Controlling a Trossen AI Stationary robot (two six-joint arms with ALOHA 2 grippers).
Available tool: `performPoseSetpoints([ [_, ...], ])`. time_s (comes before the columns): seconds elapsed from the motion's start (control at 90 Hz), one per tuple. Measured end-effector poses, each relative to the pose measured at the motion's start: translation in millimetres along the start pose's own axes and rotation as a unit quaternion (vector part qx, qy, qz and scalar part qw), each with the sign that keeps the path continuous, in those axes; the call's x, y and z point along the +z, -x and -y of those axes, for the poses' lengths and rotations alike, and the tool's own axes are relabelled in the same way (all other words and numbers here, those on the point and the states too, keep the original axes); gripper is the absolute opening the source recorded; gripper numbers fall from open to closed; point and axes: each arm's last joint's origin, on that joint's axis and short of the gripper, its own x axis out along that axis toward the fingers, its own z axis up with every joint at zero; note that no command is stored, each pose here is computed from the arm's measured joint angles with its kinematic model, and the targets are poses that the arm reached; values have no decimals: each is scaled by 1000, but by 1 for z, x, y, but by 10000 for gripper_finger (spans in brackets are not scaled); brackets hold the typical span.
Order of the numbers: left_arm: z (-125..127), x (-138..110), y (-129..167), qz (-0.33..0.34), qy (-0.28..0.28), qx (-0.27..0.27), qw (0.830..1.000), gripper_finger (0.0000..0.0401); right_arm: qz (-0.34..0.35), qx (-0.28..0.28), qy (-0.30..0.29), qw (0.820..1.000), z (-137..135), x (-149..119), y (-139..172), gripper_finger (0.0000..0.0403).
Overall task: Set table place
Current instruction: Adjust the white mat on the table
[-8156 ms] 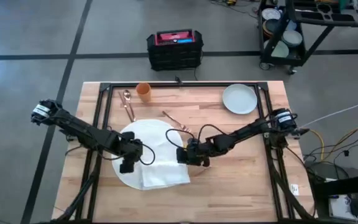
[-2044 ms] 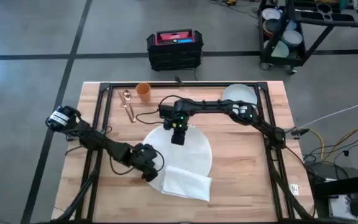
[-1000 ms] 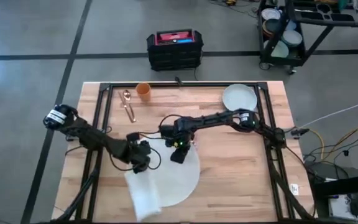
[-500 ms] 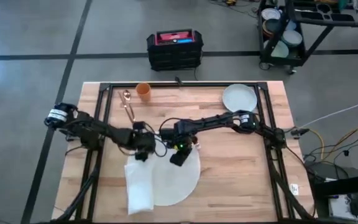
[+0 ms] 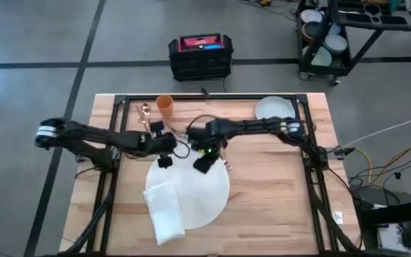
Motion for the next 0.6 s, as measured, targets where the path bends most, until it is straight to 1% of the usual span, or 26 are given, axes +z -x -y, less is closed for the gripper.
performPoseSetpoints([
  [0.067,-5,1,13,28,42,-33,998,0,-3,-13,1,1000,-3,-8,10,0],
  [0.144,-8,3,24,54,85,-80,992,0,-9,-17,12,1000,-13,-19,16,0],
  [0.2,-6,3,27,60,96,-98,989,0,-11,-23,21,999,-21,-25,13,0],
  [0.267,-2,3,27,58,93,-107,988,0,-18,-28,31,999,-31,-33,5,0],
  [0.344,5,2,25,50,74,-117,989,0,-15,-17,32,999,-43,-40,-12,0],
  [0.411,13,0,20,36,33,-132,990,0,-20,2,27,999,-53,-48,-25,0],
  [0.489,20,-4,11,14,-21,-134,991,0,-19,20,19,999,-63,-56,-42,0],
  [0.6,28,-7,-2,-16,-58,-141,988,0,-29,45,7,999,-75,-69,-57,0],
])
